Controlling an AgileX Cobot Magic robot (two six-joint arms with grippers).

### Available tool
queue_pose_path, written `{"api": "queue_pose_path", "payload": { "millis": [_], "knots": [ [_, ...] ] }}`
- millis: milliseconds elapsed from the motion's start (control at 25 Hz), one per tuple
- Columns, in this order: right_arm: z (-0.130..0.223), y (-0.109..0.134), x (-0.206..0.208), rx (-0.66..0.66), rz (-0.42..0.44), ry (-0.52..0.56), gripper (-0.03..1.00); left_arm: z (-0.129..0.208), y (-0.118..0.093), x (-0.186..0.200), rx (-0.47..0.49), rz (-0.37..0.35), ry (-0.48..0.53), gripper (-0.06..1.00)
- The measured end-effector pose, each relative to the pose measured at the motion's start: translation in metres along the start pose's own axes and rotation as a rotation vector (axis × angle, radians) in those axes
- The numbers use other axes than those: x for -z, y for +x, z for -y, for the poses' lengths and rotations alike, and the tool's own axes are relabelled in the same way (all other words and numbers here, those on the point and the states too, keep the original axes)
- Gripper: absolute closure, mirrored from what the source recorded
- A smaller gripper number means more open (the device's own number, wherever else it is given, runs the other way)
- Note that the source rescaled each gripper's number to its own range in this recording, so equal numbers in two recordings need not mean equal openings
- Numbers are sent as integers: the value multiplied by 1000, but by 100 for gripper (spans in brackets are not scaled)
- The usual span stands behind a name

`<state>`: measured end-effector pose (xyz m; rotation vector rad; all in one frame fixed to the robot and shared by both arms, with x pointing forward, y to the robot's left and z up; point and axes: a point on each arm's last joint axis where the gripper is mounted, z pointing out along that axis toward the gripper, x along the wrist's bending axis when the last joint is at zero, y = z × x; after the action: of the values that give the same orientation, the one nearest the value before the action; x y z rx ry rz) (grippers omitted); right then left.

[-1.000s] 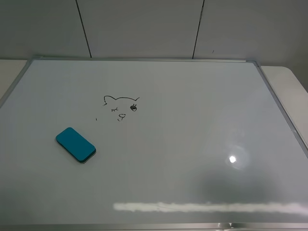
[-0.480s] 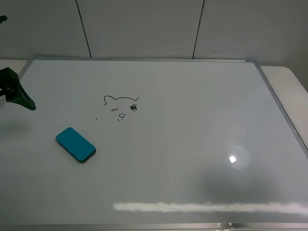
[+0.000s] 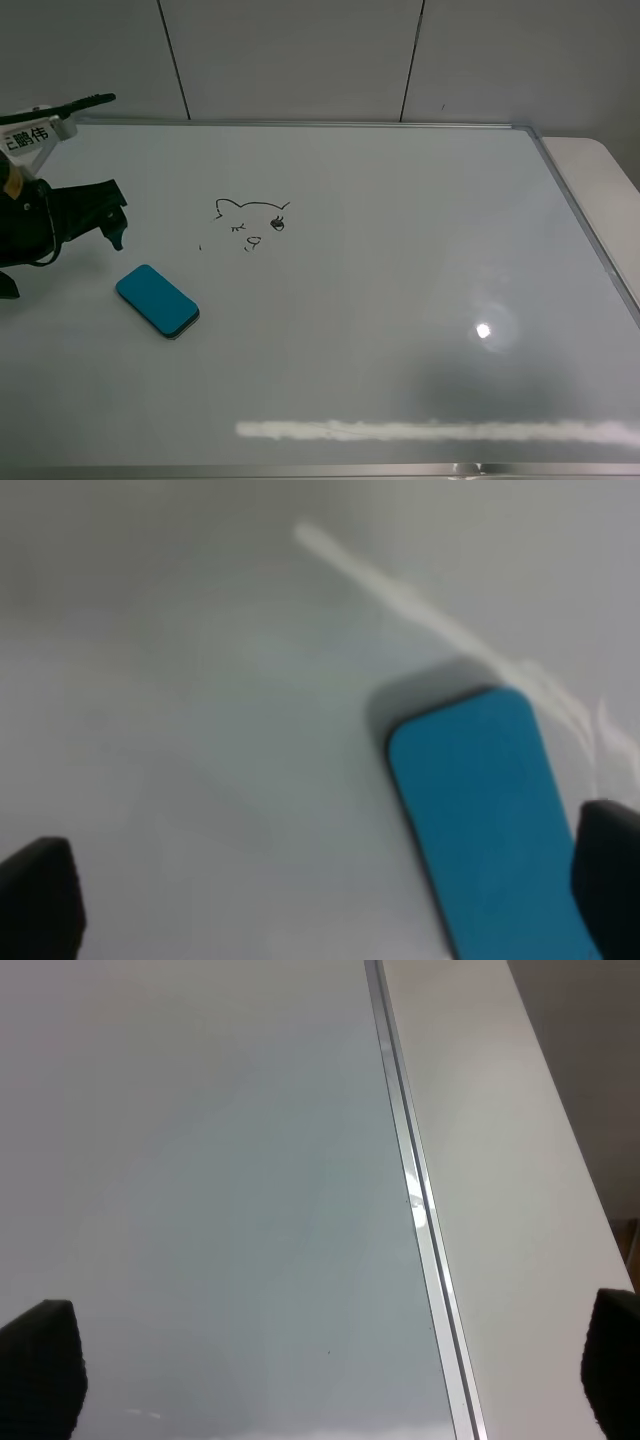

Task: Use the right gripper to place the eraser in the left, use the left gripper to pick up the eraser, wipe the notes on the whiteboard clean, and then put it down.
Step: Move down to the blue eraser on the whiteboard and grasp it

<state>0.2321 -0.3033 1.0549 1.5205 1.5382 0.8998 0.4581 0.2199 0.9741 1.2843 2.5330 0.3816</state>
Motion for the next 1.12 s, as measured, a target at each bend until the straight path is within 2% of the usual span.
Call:
{"api": "queue_pose_path", "payload": {
  "millis": [120,440,640,920,1120],
  "knots": [
    [0,0,0,0,0,0,-3,6,-8,-10,-13,-15,-6,-4],
    [0,0,0,0,0,0,-3,13,-22,-32,-24,31,20,-4],
    [0,0,0,0,0,0,-3,14,-30,-42,-1,24,43,-4],
    [0,0,0,0,0,0,-3,4,-45,-46,79,-40,39,-4],
    [0,0,0,0,0,0,-3,13,-46,-49,99,-117,26,-4]
  ]
}}
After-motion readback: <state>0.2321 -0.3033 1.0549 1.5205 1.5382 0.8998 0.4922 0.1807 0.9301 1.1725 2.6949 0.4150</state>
